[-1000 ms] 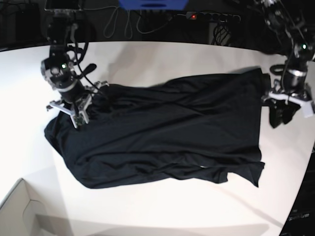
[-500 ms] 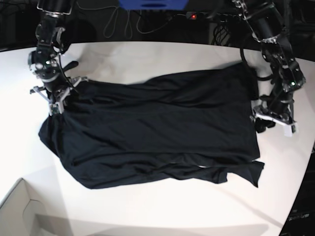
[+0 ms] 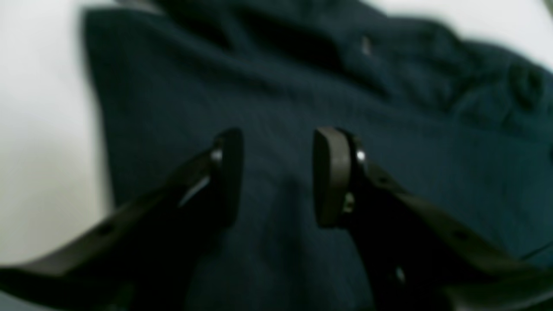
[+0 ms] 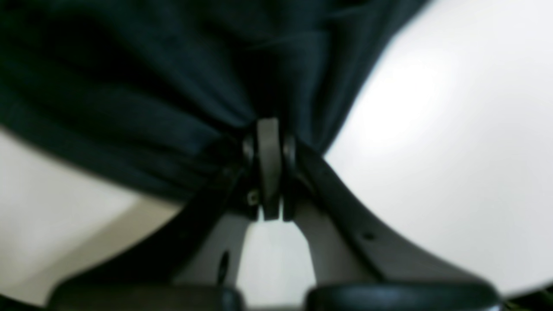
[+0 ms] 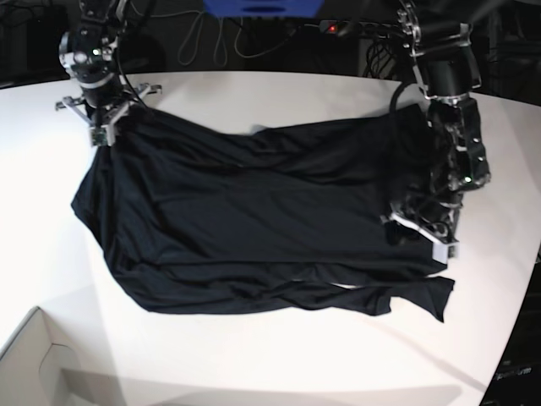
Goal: Layout the t-shirt on the table in an organized manner, then fold the t-shirt properly
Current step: 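Lift the collar edge with both grippers and pull the shirt taut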
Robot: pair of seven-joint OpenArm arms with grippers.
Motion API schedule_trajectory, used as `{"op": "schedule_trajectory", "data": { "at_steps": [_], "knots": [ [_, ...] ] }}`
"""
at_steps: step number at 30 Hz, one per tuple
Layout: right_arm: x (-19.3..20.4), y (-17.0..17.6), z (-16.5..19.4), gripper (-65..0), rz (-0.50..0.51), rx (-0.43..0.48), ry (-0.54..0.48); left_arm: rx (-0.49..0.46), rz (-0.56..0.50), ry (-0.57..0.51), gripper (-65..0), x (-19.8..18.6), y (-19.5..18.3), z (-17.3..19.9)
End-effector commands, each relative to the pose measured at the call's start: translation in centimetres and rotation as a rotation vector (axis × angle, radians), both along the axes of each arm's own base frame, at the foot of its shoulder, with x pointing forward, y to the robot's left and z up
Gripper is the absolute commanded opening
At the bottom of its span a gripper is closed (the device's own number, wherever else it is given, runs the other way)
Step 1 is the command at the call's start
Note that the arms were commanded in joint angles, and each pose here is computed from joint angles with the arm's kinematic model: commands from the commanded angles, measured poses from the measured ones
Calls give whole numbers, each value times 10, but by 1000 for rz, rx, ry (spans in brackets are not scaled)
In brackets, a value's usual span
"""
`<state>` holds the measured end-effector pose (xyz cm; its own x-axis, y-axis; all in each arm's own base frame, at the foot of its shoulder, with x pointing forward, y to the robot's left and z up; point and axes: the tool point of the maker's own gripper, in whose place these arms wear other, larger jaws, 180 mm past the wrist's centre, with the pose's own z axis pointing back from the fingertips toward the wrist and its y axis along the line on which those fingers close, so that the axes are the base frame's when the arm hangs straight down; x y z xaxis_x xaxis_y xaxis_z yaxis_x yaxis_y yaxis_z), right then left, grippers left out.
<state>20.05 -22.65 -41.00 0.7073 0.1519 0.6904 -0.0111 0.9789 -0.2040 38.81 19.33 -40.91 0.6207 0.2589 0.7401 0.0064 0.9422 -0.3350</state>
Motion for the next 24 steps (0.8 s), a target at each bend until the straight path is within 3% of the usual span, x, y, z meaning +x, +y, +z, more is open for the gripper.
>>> {"op": "schedule_trajectory", "data": {
  "at_steps": [1, 6, 10, 16, 24],
  "knots": [
    [13, -4, 23, -650, 8, -22, -86, -1, 0, -52, -390, 13, 1, 15],
    [26, -15, 56, -650, 41, -95, -157, 4, 4, 21, -390, -10, 7, -11],
    [52, -21, 77, -650, 81, -139, -218, 59, 11, 63, -390, -29, 33, -22],
    [87, -12, 71, -650, 120, -122, -199, 126, 24, 118, -390, -55, 68, -33],
    [113, 23, 52, -650, 202, -59, -175, 149, 147, 62, -390, -68, 112, -16]
  ]
}}
